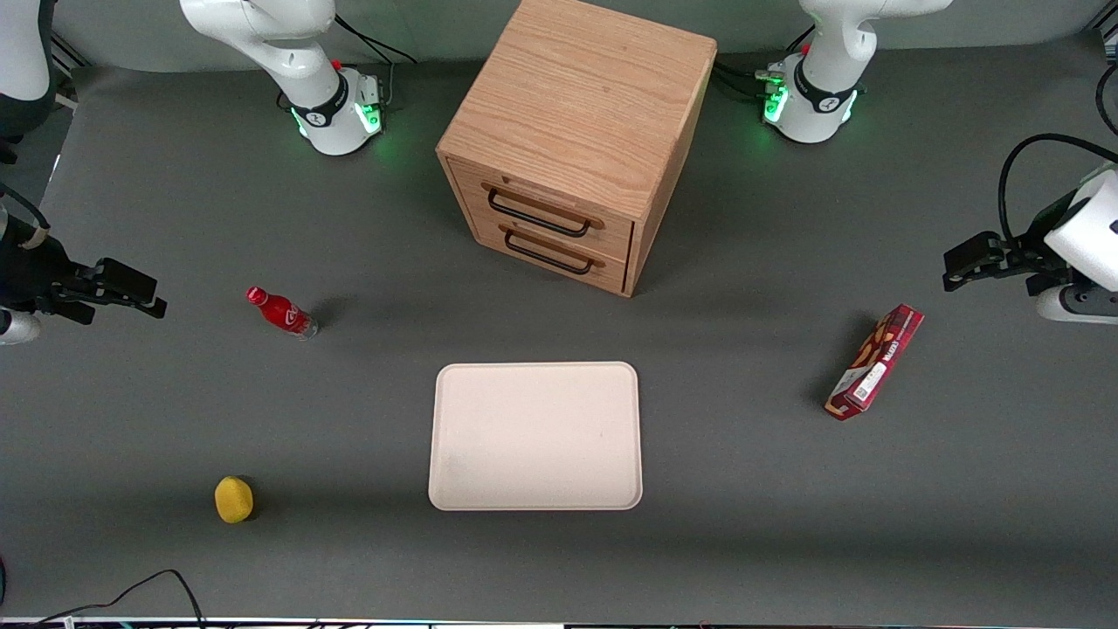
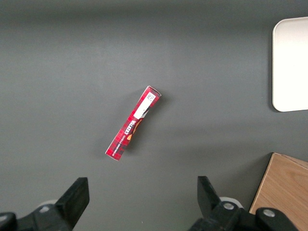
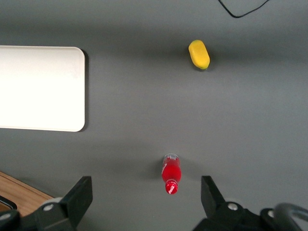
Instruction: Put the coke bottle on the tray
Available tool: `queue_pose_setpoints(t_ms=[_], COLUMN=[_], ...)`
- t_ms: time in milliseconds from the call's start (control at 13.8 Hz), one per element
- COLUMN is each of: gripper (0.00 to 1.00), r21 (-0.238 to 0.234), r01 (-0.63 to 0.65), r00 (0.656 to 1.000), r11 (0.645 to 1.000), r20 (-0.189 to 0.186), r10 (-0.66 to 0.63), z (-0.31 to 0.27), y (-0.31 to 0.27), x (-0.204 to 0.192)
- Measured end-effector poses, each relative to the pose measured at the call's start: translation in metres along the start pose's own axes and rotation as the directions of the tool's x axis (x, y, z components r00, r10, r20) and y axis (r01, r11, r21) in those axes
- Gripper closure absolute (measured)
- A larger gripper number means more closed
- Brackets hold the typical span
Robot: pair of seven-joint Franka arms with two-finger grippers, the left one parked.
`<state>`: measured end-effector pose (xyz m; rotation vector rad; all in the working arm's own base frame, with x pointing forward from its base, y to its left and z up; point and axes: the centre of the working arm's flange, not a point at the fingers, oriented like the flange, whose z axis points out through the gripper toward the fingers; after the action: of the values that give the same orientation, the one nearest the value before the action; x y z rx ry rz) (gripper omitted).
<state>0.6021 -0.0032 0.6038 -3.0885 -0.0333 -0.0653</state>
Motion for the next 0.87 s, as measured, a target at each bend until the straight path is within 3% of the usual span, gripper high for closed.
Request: queue_pose_setpoints(t_ms=[873], gripper=[0.0], r21=[0.002], r01=[0.009], r00=[1.0], r11=[1.0], r20=[0.021], r10=[-0.009], z=[0.0074], y=[-0.0056], x=[-0.0009])
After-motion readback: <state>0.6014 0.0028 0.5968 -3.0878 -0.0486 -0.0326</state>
